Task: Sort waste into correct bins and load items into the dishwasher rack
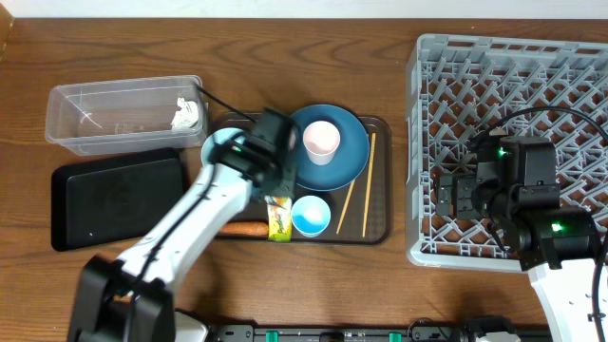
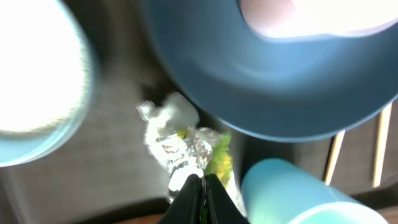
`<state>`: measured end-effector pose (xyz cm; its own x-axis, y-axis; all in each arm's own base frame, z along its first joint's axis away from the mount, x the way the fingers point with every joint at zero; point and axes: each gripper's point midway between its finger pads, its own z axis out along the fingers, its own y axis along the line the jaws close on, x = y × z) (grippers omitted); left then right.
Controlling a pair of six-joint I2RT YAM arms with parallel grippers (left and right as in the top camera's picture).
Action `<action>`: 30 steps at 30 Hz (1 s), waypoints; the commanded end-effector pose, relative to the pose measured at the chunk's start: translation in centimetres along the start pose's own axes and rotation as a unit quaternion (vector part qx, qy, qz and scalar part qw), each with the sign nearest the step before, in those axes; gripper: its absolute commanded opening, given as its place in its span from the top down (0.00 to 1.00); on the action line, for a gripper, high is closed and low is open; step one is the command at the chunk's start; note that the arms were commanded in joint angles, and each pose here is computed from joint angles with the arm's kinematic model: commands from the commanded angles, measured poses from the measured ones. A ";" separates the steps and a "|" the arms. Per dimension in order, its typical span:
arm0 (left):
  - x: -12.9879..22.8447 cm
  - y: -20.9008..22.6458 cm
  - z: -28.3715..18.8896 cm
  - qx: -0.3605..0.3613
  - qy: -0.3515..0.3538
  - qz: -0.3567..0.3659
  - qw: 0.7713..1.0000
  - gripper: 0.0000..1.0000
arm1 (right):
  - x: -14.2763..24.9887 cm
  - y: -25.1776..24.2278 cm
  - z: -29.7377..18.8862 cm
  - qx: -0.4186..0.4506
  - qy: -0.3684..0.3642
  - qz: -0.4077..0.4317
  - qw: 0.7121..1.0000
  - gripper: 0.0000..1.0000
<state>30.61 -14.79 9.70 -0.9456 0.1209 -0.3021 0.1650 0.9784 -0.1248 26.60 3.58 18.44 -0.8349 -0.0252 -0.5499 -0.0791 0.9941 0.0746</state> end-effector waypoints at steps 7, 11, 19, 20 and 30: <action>-9.6 8.7 -11.9 -0.068 -0.218 -0.086 0.970 0.94 | -0.6 0.6 -0.5 -0.007 -0.010 -0.002 1.000 0.01; -12.0 14.6 -13.5 -0.114 -0.276 -0.146 0.943 0.94 | -0.6 0.6 -0.5 -0.007 -0.010 -0.003 1.000 0.01; -14.8 23.7 -13.0 -0.162 -0.330 -0.220 0.904 0.94 | -0.6 0.6 -0.5 -0.007 -0.010 -0.002 1.000 0.01; -14.9 24.7 -12.6 -0.166 -0.332 -0.226 0.900 0.94 | -0.6 0.6 -0.5 -0.007 -0.010 -0.002 1.000 0.01; -15.3 25.0 -12.2 -0.141 -0.336 -0.226 0.904 0.55 | -0.6 0.6 -0.5 -0.007 -0.011 -0.002 1.000 0.01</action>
<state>45.96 11.06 20.90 -0.5138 -0.3519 -0.7824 -0.4143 0.9004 -0.1329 26.59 3.58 18.43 -0.8351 -0.0252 -0.5496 -0.0791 0.9941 0.0746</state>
